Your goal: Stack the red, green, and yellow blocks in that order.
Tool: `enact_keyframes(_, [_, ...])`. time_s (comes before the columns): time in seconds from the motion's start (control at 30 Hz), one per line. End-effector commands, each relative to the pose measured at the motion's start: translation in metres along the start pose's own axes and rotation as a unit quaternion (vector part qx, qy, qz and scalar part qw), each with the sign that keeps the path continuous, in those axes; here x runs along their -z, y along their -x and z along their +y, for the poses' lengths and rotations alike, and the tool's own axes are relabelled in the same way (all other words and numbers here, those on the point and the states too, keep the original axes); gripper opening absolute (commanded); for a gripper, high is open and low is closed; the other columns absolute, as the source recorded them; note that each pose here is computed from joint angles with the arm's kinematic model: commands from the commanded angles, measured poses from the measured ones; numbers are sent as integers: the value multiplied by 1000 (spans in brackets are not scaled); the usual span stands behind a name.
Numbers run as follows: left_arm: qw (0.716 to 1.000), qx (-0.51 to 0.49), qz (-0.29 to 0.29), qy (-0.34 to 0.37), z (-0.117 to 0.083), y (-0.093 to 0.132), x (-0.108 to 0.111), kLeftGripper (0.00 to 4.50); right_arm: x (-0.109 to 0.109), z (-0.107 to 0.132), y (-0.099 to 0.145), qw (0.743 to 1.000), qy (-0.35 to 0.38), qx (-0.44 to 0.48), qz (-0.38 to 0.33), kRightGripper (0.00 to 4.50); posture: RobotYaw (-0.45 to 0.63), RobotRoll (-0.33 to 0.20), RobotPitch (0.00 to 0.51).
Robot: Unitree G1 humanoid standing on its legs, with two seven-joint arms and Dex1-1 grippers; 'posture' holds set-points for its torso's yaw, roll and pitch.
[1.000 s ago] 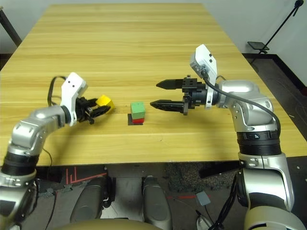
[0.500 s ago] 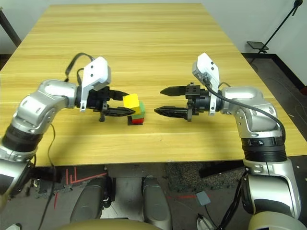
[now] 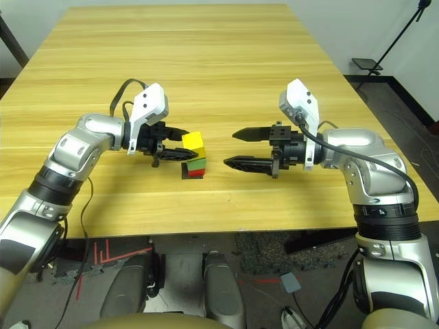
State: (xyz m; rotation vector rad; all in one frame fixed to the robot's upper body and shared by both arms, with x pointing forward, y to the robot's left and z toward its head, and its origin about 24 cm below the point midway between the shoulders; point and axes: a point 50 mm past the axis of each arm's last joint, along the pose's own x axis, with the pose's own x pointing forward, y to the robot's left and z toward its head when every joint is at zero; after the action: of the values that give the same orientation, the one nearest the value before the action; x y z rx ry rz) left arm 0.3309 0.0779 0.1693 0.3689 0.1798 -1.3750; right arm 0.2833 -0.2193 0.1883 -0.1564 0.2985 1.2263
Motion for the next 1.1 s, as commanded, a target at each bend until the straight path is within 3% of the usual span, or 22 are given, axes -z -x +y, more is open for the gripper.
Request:
enact_keyframes(0.03, [1000, -1, 2, -7, 2, 1, 1, 2042, 0, 2, 4, 1000, 1, 6, -1, 4500, 116, -110, 106])
enact_keyframes(0.27, [1000, -1, 13, 1, 1, 2, 7, 2042, 0, 1, 4, 1000, 0, 7, -1, 4500, 120, -111, 108])
enact_keyframes(0.5, [1000, -9, 3, -10, 0, 2, 5, 4376, 1, -2, 5, 1000, -3, 10, 2, 4500, 134, -118, 102])
enact_keyframes(0.67, [993, -51, -60, -88, 0, 4, -21, 4448, 3, -10, 12, 999, -13, 30, -6, 4500, 146, -125, 92])
enact_keyframes(0.87, [965, -146, -100, -195, 11, 33, -48, 4448, 4, -23, 22, 997, -16, 70, -26, 4500, 169, -134, 82])
enact_keyframes(1.1, [927, -291, -80, -224, 36, 63, -42, 4448, 9, -60, 40, 975, -40, 204, -72, 4500, 198, -148, 83])
